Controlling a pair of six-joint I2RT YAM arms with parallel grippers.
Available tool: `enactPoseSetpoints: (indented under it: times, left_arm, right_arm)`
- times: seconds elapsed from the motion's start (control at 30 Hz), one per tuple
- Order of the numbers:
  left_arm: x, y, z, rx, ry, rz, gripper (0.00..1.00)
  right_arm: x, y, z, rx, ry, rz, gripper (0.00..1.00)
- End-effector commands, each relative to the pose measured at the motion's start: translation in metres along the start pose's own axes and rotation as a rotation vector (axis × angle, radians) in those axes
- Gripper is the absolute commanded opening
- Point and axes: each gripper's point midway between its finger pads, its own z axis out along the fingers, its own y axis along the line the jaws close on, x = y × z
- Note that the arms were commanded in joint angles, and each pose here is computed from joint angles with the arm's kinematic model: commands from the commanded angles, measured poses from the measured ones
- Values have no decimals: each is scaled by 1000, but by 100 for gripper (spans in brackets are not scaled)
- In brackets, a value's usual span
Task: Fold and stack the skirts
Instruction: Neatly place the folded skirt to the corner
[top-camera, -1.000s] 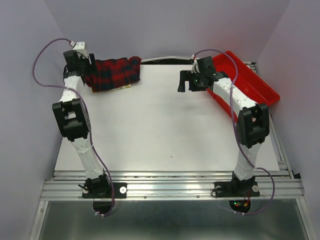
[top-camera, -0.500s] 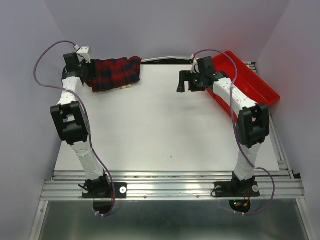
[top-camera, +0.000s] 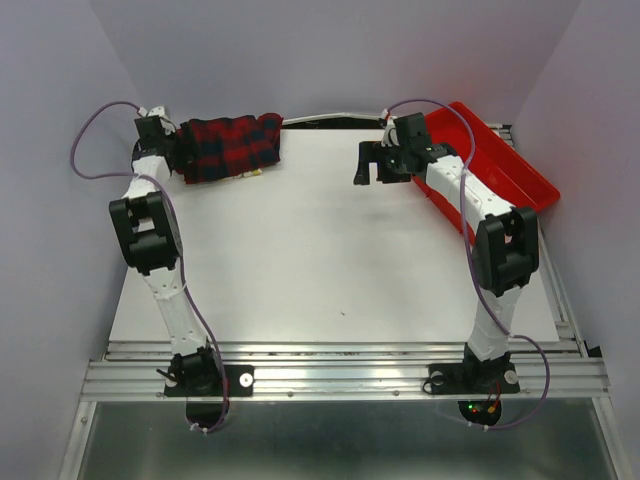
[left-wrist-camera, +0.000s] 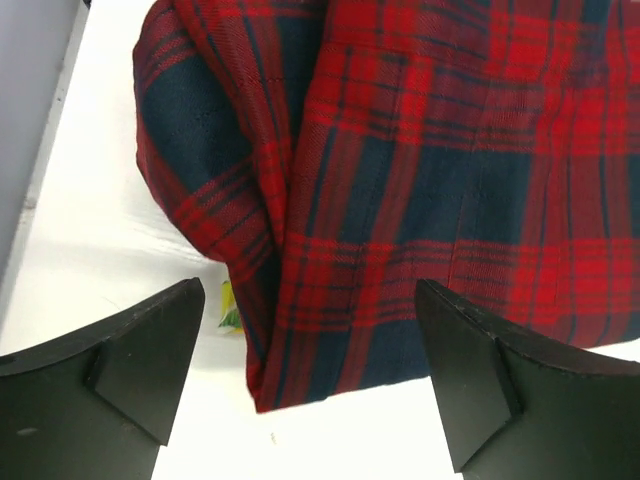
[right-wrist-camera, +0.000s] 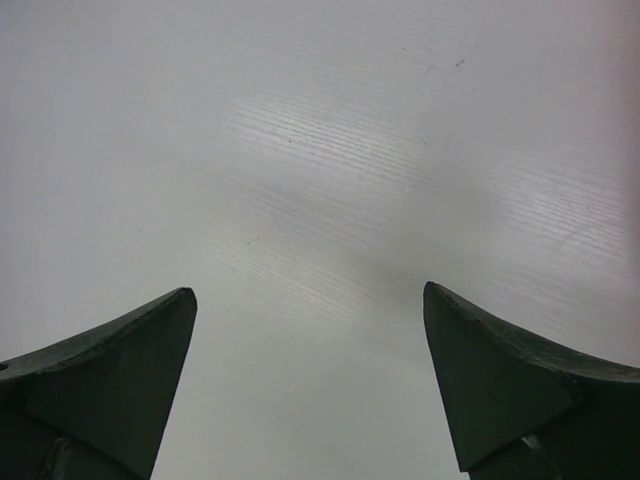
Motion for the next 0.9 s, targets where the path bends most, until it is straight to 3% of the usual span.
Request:
enactPoseSetpoints:
  times: [0.0,0.23,0.4,0.57,0.73,0.87]
  left_arm:
    - [-47,1,-6,44,-141,-171,98]
    - [-51,8,10,21,-149,-313,98]
    - [-50,36,24,-134,-187,-443,98]
    - [-43,43,33,-166,-210,-560,98]
    - [-59,27,36,-24,-332,-603,98]
    - [-81,14,37,78,-413,-554,98]
  right_arm:
    - [-2,0,-1,-5,-8,-18,100]
    - [0,-2,6,-1,1,-15,100]
    - [2,-3,10,-2,11,-6,100]
    - [5,-4,12,-2,21,-5,100]
    - [9,-6,16,5,36,-5,100]
    - [12,-8,16,9,43,-8,100]
